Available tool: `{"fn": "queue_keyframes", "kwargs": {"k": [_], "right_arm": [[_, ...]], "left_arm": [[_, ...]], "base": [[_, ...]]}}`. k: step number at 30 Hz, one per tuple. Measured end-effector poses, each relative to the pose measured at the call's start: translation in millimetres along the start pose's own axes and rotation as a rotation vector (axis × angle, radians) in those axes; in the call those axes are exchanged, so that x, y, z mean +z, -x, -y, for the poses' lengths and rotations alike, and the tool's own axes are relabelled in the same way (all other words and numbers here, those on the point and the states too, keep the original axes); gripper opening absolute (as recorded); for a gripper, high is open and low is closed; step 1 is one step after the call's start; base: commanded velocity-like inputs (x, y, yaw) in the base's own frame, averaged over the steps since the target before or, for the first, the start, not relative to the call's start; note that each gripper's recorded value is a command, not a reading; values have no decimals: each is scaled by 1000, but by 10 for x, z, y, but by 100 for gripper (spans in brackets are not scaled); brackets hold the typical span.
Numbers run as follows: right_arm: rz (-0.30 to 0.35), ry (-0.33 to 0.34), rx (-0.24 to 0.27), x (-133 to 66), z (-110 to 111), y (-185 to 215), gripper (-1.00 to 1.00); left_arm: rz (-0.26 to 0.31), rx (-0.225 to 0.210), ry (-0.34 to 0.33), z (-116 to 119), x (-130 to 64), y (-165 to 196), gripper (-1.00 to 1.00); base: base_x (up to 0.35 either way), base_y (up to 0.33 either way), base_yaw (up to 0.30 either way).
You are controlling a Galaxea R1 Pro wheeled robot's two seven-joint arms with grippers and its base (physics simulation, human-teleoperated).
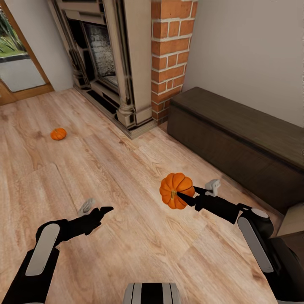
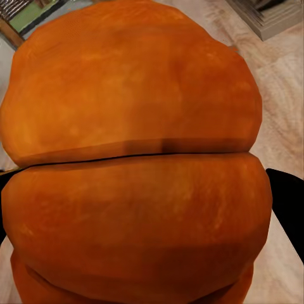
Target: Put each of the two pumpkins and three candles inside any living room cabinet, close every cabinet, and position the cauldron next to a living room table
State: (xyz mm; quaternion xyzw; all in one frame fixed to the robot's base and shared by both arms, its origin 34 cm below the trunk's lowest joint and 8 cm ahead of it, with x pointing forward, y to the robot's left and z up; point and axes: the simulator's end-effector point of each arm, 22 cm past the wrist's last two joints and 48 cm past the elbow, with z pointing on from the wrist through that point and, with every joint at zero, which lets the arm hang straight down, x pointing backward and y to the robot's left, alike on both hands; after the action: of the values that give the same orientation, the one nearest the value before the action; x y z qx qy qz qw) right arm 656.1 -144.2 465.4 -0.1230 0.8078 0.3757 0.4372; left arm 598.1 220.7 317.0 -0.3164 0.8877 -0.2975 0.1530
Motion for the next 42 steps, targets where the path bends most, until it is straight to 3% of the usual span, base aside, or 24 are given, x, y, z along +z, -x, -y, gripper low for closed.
{"fn": "queue_keyframes", "kwargs": {"k": [4,8,12,29,37,42], "right_arm": [[10,-2,-4,-41,-28,85,-100],[-44,-36,70,-178,80,66,-100],[-42,-48,90,-255,93,142,-100],[1,-64,44,-378,-71,448,-100],[21,-90,21,-448,-108,586,-100],[29,-110,12,-488,-130,663,-100]], "left_arm": [[8,29,8,-52,-73,-79,100],[87,18,-3,-37,-132,19,100],[126,18,-6,-20,-175,64,100],[155,21,-15,64,-323,96,100],[133,-11,10,-91,-310,-6,100],[164,-3,8,-153,-390,-26,100]], "base": [[0,0,0],[0,0,79],[0,0,221],[0,0,281],[0,0,287],[0,0,287]]}}
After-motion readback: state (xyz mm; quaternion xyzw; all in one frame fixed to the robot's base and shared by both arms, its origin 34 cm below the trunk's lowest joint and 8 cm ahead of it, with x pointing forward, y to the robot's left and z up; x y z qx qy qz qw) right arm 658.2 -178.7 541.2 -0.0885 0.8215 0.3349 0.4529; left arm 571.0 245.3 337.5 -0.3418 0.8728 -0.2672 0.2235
